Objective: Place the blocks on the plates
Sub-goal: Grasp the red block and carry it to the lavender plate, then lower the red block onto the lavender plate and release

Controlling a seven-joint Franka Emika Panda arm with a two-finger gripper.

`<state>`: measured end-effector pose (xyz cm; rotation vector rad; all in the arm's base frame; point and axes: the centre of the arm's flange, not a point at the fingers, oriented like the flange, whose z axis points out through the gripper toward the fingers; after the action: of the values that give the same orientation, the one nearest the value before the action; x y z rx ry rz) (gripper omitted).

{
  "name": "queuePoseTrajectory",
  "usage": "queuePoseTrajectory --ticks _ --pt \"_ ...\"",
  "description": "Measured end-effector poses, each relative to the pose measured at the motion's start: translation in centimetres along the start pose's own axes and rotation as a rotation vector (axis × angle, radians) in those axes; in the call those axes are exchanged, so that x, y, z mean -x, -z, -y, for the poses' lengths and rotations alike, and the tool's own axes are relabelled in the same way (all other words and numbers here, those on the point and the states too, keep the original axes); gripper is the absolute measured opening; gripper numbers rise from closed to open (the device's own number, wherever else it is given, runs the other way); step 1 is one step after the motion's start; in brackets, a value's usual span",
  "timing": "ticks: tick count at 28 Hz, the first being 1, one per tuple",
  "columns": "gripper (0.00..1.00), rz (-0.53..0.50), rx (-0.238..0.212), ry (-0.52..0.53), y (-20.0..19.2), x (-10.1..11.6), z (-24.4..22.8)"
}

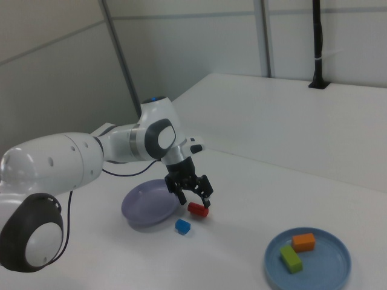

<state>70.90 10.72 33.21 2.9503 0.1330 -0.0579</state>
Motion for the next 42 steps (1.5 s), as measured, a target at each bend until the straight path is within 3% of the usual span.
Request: queuePoseTrajectory --ticks 12,18,19,21,27,35,42 --pt "0.99 -0.003 -0.012 0.008 -2.3 -0.4 2.2" --pt "0.78 -0.005 -0.012 0.016 -2.2 -0.3 3.0" --pt "0.71 -0.007 -0.012 0.016 -2.1 -0.4 3.0" --pt "0.69 -0.010 -0.013 0.015 -2.0 -0.4 3.0" --pt "0.69 -0.030 -0.015 0.010 -1.2 -0.7 2.7" --pt "0.69 -0.096 -0.049 -0.012 3.3 -1.0 2.2" --pt "0.69 -0.121 -0.099 0.071 5.7 0.0 7.8"
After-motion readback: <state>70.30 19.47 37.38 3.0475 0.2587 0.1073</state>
